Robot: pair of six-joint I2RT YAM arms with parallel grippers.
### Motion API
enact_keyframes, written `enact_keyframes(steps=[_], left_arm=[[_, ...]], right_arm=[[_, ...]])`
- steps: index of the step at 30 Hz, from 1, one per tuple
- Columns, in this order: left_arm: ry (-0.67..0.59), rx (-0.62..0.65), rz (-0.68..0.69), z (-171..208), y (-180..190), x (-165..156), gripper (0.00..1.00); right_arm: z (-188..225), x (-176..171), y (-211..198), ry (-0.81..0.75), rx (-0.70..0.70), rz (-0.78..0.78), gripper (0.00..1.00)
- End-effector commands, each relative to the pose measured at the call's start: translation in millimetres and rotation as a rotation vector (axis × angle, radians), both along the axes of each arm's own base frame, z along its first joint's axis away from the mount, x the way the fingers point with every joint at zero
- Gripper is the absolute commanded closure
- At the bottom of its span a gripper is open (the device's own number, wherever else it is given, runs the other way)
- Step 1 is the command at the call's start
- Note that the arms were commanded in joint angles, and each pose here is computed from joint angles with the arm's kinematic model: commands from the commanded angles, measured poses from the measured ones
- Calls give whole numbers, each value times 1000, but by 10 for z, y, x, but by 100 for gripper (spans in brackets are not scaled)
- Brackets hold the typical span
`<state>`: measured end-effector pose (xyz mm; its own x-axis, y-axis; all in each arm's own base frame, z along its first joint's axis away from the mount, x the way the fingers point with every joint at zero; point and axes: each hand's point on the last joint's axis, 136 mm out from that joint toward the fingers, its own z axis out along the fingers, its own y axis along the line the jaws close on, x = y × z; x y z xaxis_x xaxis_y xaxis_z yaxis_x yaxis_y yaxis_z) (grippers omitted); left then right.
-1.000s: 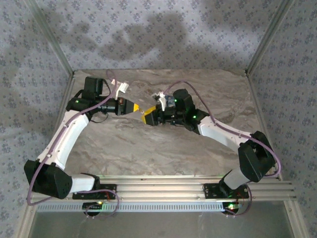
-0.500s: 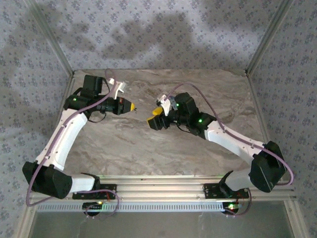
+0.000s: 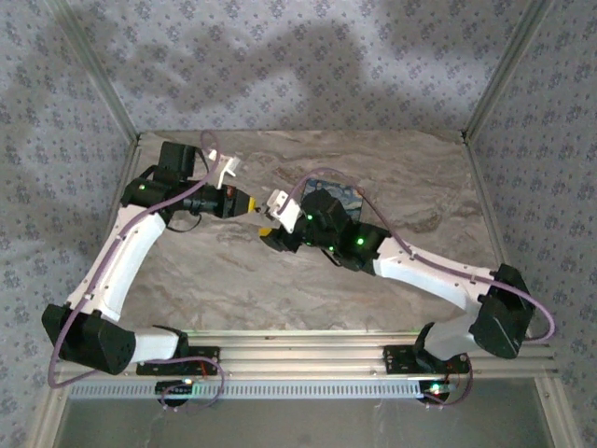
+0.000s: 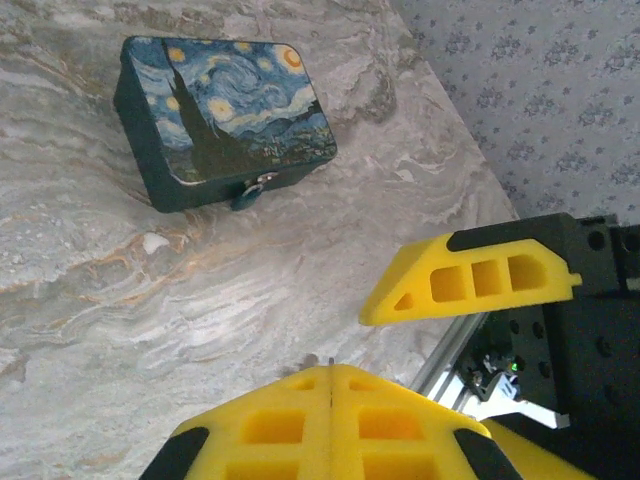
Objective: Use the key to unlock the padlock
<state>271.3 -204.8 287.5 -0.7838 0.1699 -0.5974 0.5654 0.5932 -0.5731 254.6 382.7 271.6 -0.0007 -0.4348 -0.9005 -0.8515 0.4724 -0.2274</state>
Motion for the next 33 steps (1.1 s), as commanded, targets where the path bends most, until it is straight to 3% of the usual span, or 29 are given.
enact_keyframes(steps=[1,13,24,31,33], left_arm=[[-6,-37,-18,172,-37,-79,100],[5,-42,-13,162,-16,-157,100],[42,-85,21,200,-7,-150,100],[61,-142,53,278,24,-95,100],[40,-151,73,309,72,-62,86]], right_arm=[[206,160,27,-173,-50,-73,45],[257,258,252,-309,-108,-98,50],[284,249,232,-463,-126,-173,100],[233,221,188,-385,-97,-141,100],[179,205,171,-259,-44,-74,100]])
